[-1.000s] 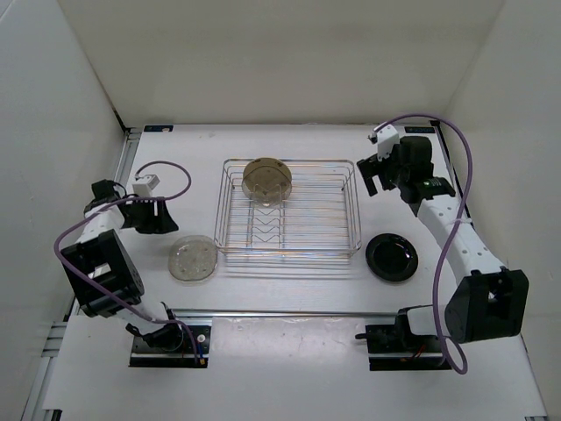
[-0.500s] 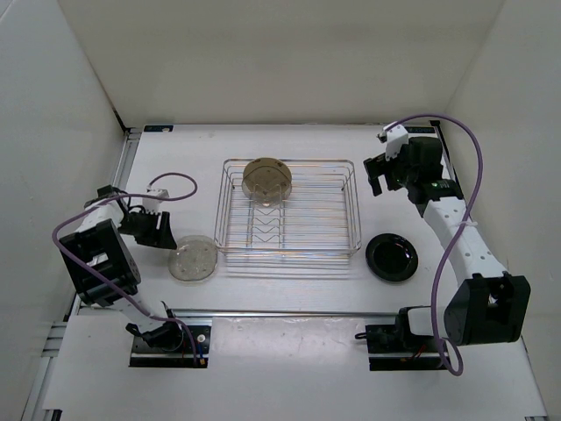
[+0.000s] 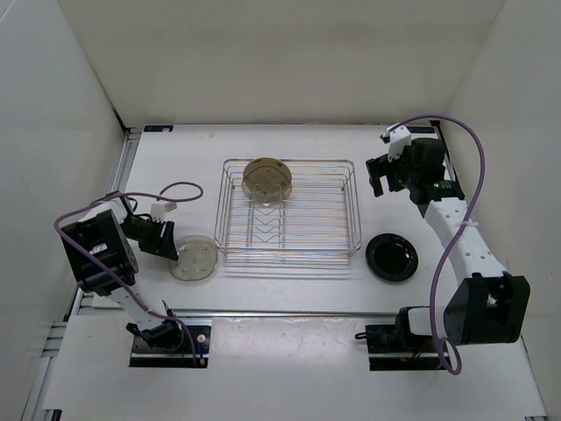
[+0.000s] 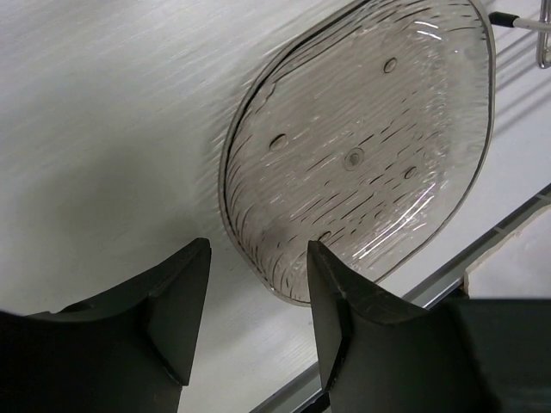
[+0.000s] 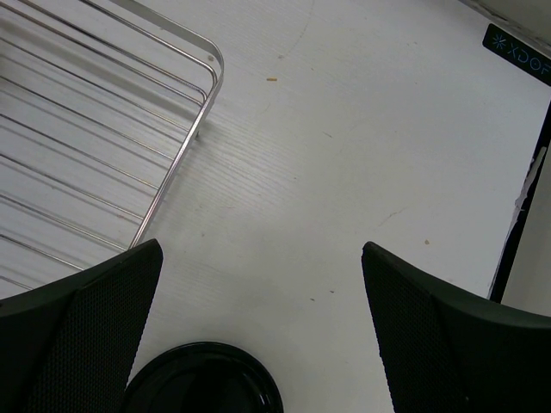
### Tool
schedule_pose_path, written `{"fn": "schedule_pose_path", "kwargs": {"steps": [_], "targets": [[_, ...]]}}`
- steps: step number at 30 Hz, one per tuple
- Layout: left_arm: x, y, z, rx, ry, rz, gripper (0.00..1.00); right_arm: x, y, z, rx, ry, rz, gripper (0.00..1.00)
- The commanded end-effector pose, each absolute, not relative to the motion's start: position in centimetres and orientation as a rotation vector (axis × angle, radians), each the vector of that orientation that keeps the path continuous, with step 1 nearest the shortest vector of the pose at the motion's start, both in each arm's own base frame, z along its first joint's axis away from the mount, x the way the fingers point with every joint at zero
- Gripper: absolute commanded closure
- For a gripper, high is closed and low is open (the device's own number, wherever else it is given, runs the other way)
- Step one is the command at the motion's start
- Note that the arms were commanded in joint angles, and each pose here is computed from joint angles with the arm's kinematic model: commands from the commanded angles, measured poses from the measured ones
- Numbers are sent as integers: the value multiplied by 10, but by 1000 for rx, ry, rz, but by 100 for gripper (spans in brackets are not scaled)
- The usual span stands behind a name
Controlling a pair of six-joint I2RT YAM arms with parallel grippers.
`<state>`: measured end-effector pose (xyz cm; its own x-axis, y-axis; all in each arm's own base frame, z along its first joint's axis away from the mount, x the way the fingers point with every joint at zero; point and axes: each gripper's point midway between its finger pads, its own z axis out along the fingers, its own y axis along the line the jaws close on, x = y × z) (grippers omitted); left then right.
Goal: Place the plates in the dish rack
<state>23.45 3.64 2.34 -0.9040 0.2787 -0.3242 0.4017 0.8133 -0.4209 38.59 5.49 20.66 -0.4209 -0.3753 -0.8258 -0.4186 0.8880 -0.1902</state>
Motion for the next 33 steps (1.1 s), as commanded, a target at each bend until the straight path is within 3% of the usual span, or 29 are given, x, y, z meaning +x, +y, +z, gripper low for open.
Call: {"fn": "schedule_pose_path", "kwargs": {"steps": [1, 9, 14, 17, 20, 27, 33], "targets": [[239, 33, 29, 594, 2731, -724, 41, 387, 57, 219, -563, 2002, 70, 0], [240, 29, 22, 647, 2761, -743, 45, 386, 55, 222, -558, 1994, 72, 0], [240, 28, 19, 655, 2783, -728, 68, 383, 51, 225, -539, 1990, 70, 0], [238, 31, 16, 637, 2807, -705, 72, 384, 53, 227, -543, 1978, 77, 0], [241, 33, 17, 632, 2807, -676, 90, 383, 53, 223, -544, 1987, 79, 0], [255, 42, 30, 623, 2737, -524, 90, 382, 54, 226, -548, 1976, 87, 0], [308, 66, 106, 574, 2563, -262, 90, 382, 54, 226, -548, 1976, 87, 0]]}}
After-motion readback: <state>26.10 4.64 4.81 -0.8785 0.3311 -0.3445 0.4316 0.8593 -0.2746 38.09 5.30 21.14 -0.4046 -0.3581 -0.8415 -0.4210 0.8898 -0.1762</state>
